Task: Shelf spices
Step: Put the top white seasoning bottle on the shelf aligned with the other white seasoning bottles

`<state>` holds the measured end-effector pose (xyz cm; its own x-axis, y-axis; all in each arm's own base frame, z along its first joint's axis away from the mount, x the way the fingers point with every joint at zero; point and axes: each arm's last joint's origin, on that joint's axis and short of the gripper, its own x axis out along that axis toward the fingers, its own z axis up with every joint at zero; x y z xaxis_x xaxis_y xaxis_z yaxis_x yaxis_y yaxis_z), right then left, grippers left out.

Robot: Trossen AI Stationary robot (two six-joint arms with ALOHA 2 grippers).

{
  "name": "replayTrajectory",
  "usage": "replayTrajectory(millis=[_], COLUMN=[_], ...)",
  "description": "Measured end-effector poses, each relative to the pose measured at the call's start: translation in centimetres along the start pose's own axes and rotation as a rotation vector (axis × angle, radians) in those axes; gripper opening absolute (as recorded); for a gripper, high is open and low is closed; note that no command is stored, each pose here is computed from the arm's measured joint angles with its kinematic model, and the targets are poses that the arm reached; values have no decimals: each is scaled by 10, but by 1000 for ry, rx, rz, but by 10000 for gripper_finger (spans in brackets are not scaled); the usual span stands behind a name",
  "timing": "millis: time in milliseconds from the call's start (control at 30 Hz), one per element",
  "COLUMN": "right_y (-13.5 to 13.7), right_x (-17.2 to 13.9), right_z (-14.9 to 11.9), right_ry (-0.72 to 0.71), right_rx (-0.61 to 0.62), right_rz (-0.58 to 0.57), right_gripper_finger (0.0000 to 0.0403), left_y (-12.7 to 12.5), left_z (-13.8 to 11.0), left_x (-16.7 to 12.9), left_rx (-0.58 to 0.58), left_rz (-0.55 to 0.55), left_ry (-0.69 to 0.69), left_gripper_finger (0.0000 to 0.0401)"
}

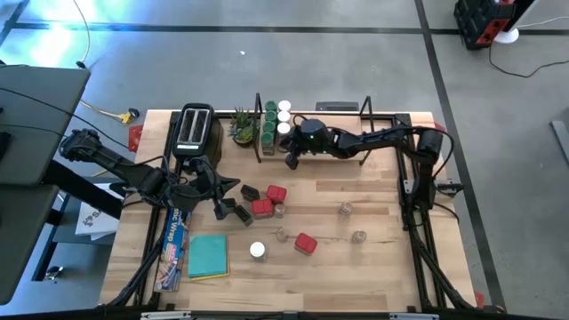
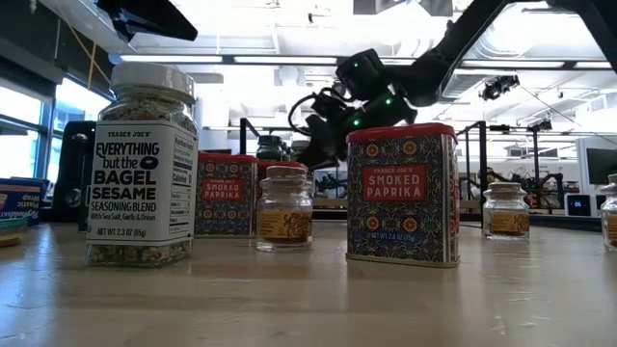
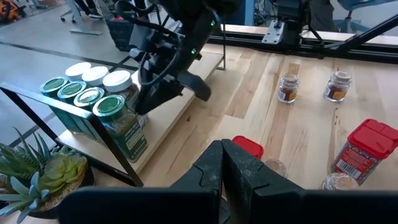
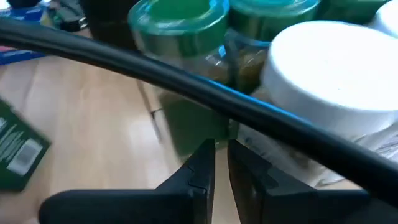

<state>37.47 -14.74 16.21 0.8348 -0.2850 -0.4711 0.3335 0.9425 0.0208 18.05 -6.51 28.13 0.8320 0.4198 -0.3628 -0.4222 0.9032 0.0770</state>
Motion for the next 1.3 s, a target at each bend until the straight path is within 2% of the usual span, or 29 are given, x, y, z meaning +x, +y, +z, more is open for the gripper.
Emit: replayTrajectory(millis=[533,833,1067,1300], right_y=[-1,7,6,4], right_x=[1,-12,-8,-1], right_z=[8,16,7,5], right_ry=[-97,-51,-2,-42], right_rx=[-7,-3,17,15], right_rz=[-11,-16,-63,-102], right_gripper_finger=[38,38,38,38], left_y=[0,0,0,0], left_z=[0,0,0,1], left_x=[0,0,0,0], left_rx=[0,1,1,-3], left_rz=[-1,0,0,-2], left_ry=[-2,-1,-1,-6], left_gripper_finger=[3,3,3,3])
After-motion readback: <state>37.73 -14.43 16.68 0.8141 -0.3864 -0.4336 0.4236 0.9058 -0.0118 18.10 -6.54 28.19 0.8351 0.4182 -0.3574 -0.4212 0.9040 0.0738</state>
